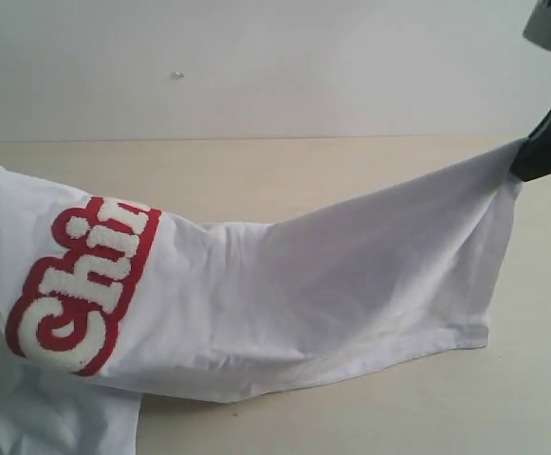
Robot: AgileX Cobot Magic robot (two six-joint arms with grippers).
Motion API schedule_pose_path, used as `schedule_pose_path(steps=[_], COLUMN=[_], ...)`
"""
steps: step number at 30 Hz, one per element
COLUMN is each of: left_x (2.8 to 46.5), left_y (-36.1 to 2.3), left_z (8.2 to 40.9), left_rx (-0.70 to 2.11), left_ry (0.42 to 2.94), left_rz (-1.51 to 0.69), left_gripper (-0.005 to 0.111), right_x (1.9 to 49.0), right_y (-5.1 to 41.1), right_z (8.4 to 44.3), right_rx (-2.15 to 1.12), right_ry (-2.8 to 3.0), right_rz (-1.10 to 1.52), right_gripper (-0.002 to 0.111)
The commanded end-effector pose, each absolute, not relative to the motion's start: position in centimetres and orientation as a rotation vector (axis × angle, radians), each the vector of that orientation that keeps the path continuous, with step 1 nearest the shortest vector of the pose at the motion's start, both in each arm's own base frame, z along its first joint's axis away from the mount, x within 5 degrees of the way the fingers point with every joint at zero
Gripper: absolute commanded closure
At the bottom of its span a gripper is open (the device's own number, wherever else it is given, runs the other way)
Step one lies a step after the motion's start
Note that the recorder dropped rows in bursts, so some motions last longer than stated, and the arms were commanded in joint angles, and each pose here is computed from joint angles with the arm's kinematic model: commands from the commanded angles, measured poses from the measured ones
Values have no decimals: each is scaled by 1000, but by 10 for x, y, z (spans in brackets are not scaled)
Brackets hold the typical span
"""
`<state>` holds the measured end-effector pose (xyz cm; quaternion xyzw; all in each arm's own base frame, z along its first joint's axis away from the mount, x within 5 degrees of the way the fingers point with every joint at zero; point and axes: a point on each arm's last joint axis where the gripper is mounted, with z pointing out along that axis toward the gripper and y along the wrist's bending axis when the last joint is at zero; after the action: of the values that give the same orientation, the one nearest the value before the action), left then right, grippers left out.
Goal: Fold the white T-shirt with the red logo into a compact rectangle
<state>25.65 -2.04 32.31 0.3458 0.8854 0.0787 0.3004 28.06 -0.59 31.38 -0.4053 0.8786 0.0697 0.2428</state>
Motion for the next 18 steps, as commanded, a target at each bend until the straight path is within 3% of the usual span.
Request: schedule_pose_path(steps=[1, 9, 18], left_x=[295, 355, 391], left_y=[-21, -24, -18], left_z=[298, 236, 172], left_rx=[930, 948, 998], left_ry=[2287, 2193, 2113], left_rz=[272, 333, 403], left_gripper=[107, 107, 107], right_x=[320, 381, 414], right_y=[-16, -36, -54], right_z=[274, 202, 152], right_rx=[-1069, -1006, -998], right_ry=[2415, 2341, 2220], right_rz=[100, -163, -467], right_gripper=[108, 108, 108])
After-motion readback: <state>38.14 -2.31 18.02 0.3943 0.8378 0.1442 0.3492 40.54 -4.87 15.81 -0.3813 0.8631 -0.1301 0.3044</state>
